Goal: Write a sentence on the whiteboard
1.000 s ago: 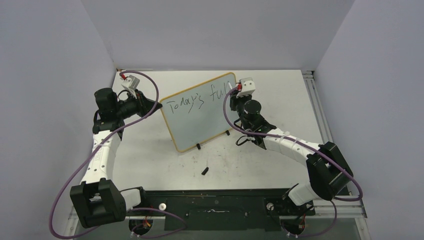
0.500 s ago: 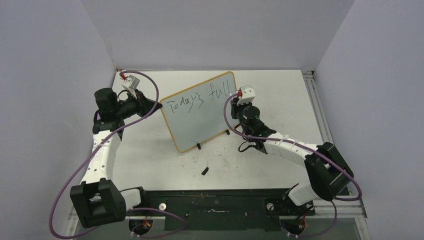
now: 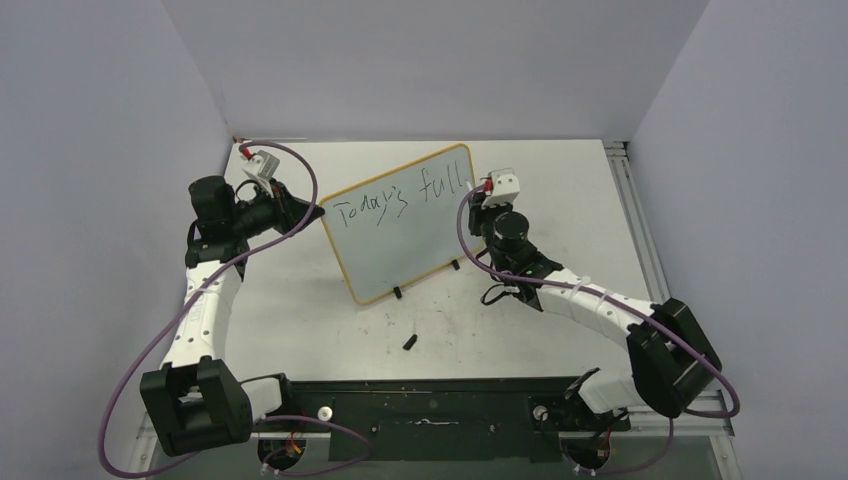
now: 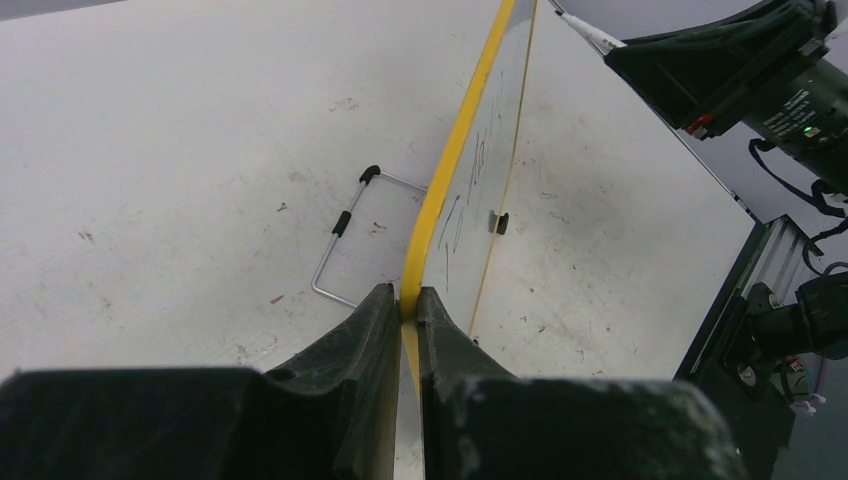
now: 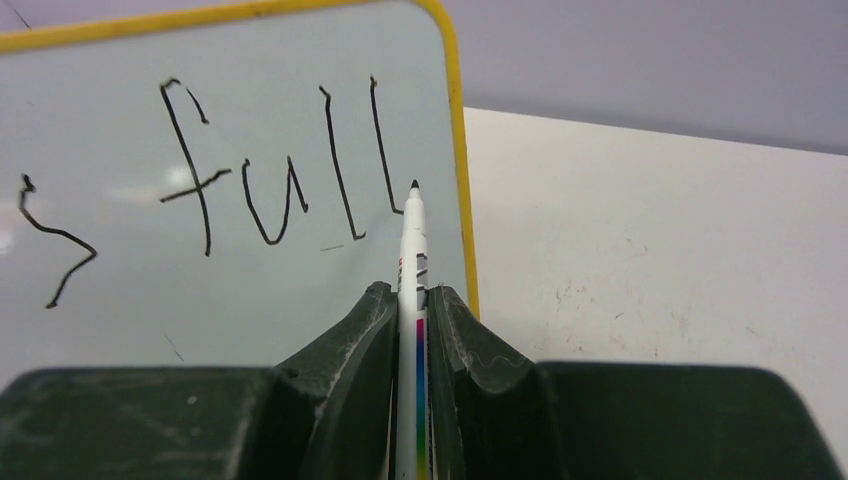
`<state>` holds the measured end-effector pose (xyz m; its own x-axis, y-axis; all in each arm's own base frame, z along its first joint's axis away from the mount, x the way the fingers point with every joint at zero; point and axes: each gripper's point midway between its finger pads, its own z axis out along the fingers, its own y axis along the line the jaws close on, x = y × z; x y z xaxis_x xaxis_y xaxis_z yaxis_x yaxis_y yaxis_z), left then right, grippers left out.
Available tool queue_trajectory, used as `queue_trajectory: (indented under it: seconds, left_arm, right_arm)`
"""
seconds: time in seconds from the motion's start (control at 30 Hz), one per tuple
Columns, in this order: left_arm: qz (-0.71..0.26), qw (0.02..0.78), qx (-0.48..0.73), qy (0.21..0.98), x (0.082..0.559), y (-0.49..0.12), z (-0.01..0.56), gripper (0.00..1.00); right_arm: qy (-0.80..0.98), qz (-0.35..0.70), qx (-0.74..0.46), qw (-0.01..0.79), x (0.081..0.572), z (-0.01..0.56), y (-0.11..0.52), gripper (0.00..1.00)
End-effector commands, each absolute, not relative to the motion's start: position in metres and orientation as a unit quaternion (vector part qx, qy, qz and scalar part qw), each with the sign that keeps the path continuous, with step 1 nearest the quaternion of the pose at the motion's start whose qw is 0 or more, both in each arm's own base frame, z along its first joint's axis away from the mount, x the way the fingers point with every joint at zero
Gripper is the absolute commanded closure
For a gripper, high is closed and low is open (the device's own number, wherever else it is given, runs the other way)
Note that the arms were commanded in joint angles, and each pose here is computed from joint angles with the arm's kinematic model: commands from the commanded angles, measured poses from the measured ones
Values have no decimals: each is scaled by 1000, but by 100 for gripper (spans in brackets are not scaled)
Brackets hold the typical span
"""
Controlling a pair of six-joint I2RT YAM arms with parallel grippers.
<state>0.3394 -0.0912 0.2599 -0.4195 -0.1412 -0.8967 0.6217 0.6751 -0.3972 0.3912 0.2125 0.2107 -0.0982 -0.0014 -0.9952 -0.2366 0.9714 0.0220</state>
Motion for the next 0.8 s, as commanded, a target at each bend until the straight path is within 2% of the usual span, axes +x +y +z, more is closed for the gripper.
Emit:
queue_trajectory:
  seconds: [0.0,0.3,0.57,0.77]
  left_arm:
    - [-368,532,171,743,336,-92,272,100]
    - [-374,532,171,740,334,-93,273,100]
    - [-376,535,169,738,330,-94,276,100]
    - [-380,536,169,735,329,-96,278,100]
  right_arm:
    - [683,111,-56,719,382,281,202,95]
    - [680,157,-80,712,358,306,208,95]
    - [704,202,-108,672,339,292,233,95]
    - [701,241,-150,654,307,278,277,95]
